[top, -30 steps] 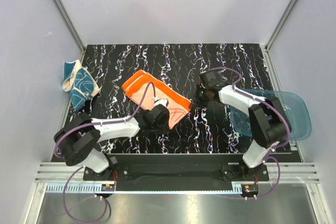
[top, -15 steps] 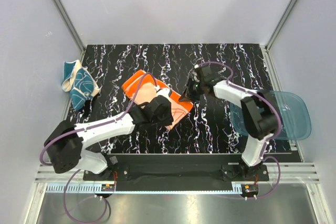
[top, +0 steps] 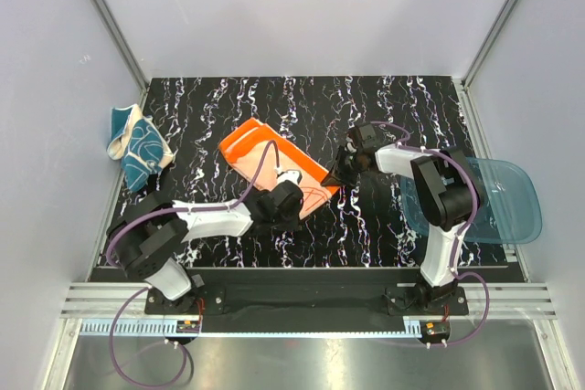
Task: Roll the towels
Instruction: Fold the towel, then roll the towel
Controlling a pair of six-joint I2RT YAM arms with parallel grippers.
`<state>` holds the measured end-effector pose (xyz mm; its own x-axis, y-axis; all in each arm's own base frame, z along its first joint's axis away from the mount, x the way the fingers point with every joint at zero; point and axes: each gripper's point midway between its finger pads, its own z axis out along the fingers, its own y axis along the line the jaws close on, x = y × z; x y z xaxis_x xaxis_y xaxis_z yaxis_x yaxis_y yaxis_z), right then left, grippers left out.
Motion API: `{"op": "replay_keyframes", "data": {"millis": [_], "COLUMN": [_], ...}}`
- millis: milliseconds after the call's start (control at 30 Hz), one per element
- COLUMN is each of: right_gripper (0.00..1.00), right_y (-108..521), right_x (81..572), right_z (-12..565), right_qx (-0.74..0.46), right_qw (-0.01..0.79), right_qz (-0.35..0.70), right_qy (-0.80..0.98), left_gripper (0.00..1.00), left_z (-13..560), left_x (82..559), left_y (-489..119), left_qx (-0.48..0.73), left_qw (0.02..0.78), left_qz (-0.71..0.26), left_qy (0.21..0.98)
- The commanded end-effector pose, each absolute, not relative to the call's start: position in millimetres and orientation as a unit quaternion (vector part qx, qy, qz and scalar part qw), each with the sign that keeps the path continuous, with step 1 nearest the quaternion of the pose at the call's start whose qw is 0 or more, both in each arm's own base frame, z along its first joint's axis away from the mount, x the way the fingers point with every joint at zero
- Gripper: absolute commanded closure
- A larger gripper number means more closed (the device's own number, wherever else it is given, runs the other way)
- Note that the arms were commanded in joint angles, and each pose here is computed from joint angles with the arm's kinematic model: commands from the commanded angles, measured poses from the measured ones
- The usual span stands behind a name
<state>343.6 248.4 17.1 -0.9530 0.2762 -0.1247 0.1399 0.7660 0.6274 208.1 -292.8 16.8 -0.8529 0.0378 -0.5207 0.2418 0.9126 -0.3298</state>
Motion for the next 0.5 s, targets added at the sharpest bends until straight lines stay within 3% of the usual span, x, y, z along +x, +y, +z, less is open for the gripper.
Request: {"op": "replay_keyframes", "data": {"millis": [0,200,300,400,467], "right_gripper": [1.0,1.0,1.0,0.99,0.92], "right_y": [226.9,228.3,225.9,220.8,217.2], "right_x": [334.6,333.0,342.8,351.5,353.9], "right_z": [-10.6,-6.7,14.0,43.7,61.8], "right_qx": [0.116,0.111,0.101,0.09,0.084], "right_qw": [0.098,0.097,0.12,0.148,0.159], "right_qz": [0.278,0.284,0.277,0.264,0.255], "right_qy": [0.948,0.947,0.948,0.949,0.95], "left_gripper": [0.99,0.99,0.9,0.67,0.52], "left_z": [1.7,21.9,54.5,89.2,108.9], "left_x": [199.8,194.9,199.7,204.1,205.8], "left_y": [-280.4,-285.8,-282.6,-276.8,-273.4], "left_qx": [0.07,0.069,0.082,0.1,0.115], "left_qw": [0.253,0.254,0.292,0.326,0.345], "left_qz": [-0.182,-0.203,-0.184,-0.166,-0.16], "left_qy": [0.948,0.943,0.935,0.925,0.918]}}
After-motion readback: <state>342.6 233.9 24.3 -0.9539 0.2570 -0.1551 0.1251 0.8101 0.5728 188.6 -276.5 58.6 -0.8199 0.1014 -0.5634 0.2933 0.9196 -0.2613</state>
